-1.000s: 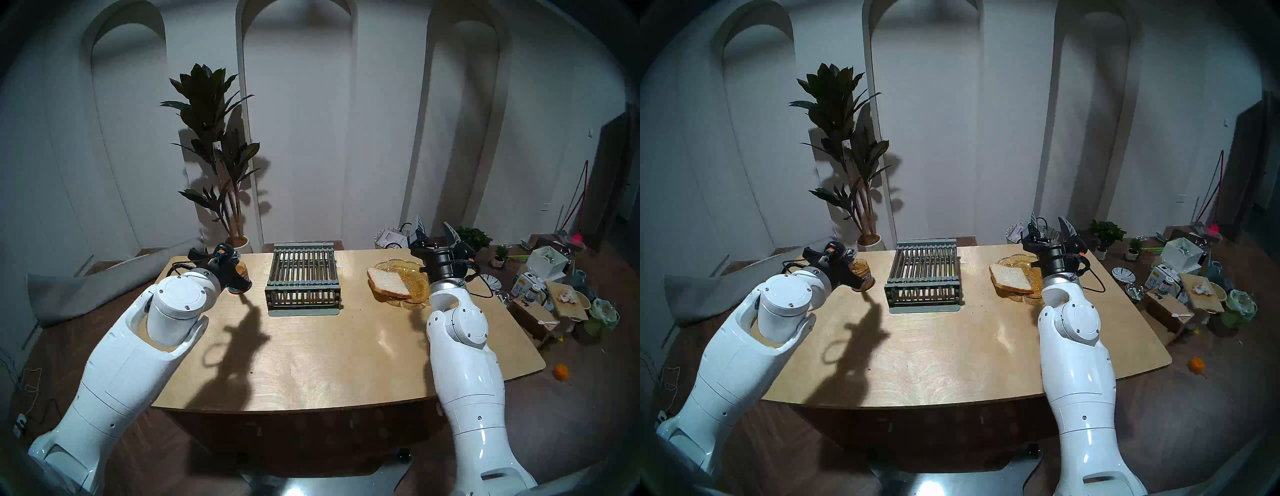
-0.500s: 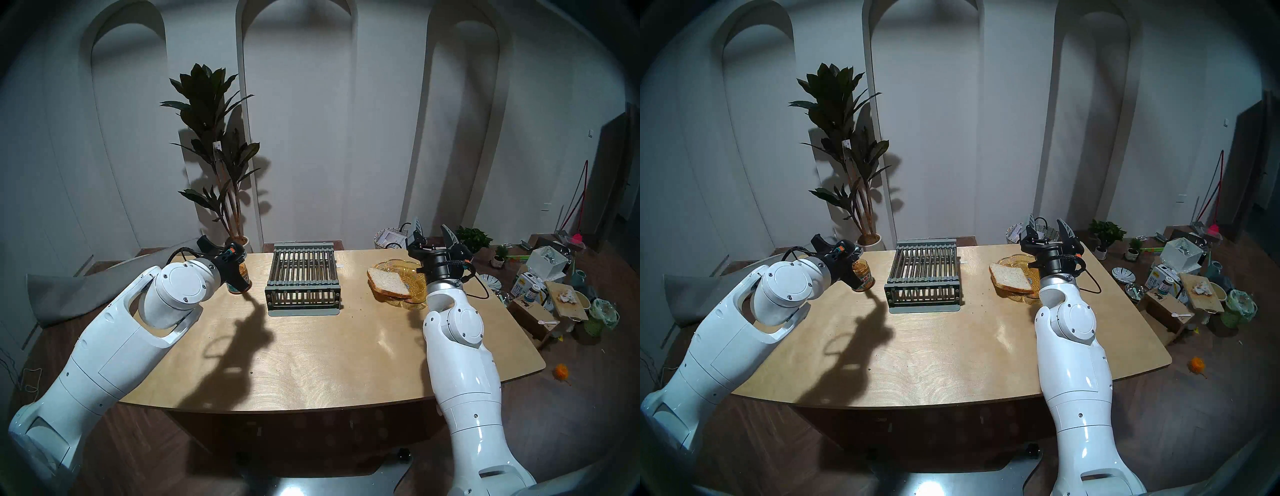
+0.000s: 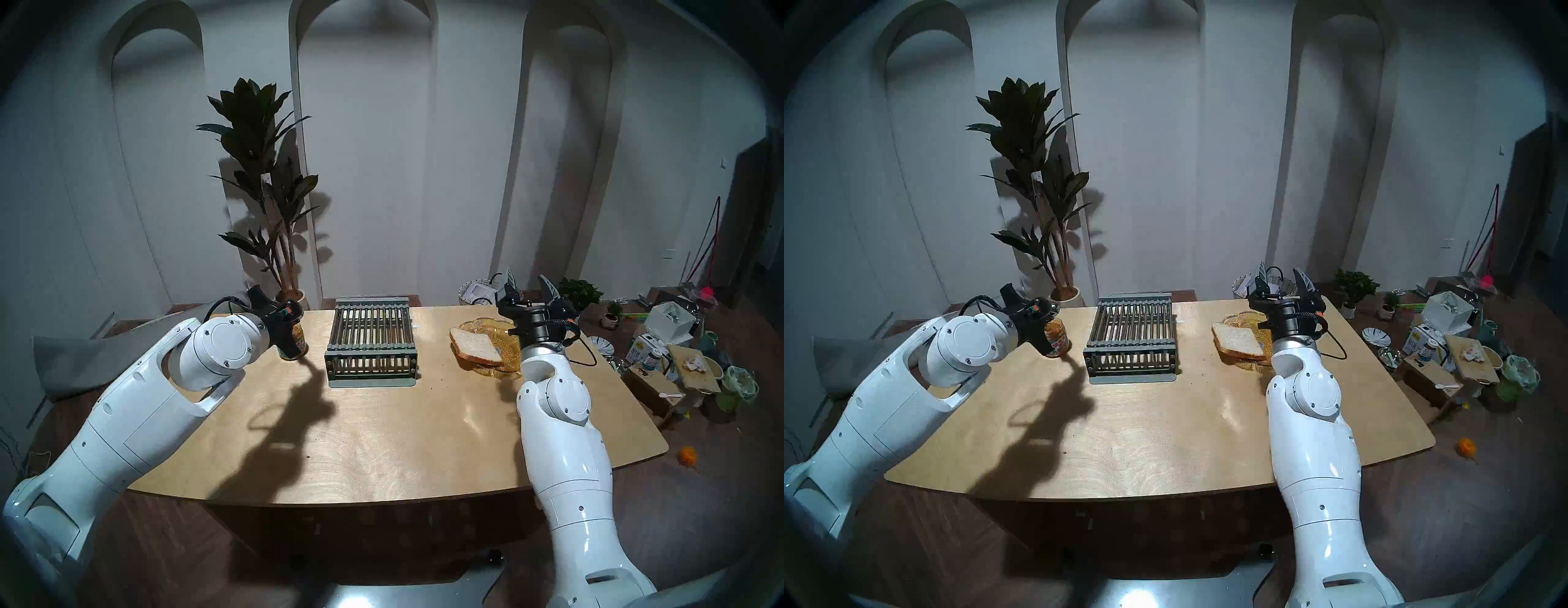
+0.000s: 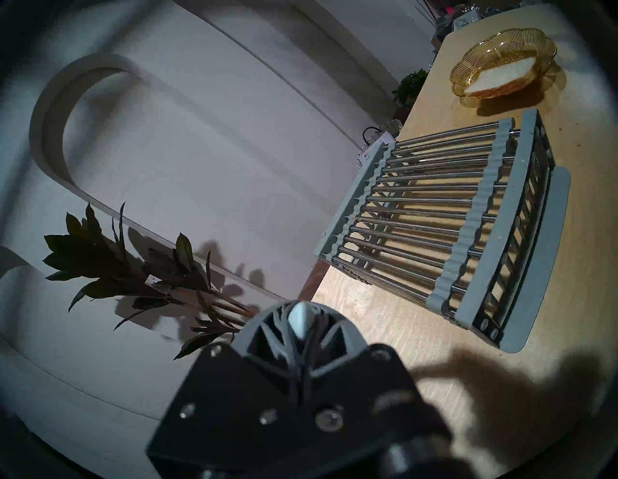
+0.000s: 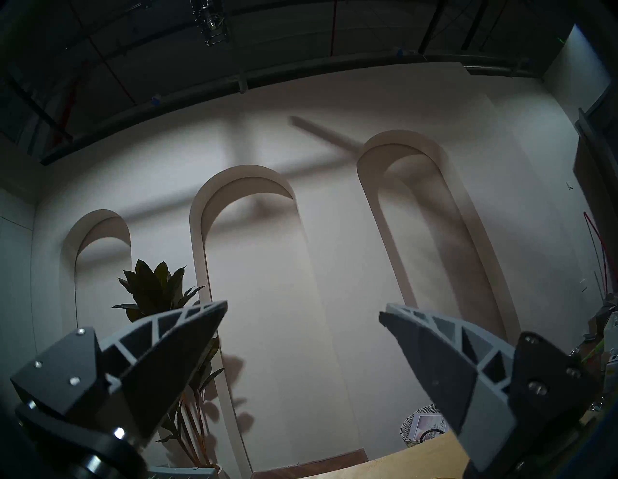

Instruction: Spread peanut butter over the slice of bread with the knife

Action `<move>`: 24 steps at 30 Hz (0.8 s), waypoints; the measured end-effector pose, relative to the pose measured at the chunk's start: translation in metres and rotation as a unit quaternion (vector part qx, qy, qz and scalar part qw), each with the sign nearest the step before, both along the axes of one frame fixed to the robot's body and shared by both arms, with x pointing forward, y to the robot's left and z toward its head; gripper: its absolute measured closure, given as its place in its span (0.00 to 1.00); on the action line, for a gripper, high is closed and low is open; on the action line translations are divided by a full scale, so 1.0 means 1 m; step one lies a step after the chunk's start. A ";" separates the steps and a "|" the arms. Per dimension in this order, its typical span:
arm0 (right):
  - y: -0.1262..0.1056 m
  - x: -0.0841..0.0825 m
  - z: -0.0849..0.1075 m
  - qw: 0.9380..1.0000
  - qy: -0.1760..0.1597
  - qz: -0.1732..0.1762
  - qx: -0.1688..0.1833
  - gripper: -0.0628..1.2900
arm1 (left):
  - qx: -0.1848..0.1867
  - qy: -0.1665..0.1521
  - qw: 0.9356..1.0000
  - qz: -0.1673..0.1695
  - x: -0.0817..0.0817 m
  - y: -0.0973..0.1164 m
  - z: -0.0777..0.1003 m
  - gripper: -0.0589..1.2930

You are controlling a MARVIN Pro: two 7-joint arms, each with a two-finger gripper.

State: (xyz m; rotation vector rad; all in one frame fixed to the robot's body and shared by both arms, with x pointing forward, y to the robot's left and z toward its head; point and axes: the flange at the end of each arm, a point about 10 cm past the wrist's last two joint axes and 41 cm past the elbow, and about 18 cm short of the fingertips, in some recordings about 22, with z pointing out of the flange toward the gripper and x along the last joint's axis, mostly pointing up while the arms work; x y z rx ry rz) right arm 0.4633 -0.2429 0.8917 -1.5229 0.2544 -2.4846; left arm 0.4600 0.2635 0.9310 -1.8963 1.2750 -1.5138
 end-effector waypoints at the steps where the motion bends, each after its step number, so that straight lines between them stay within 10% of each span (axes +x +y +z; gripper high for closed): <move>1: 0.000 0.000 0.000 1.000 0.000 0.000 0.000 0.03 | -0.001 0.002 1.000 -0.002 0.001 0.001 0.000 0.98; 24: 0.003 0.000 0.000 1.000 -0.005 0.001 -0.002 0.03 | -0.029 0.046 0.998 -0.027 0.004 0.006 0.002 0.98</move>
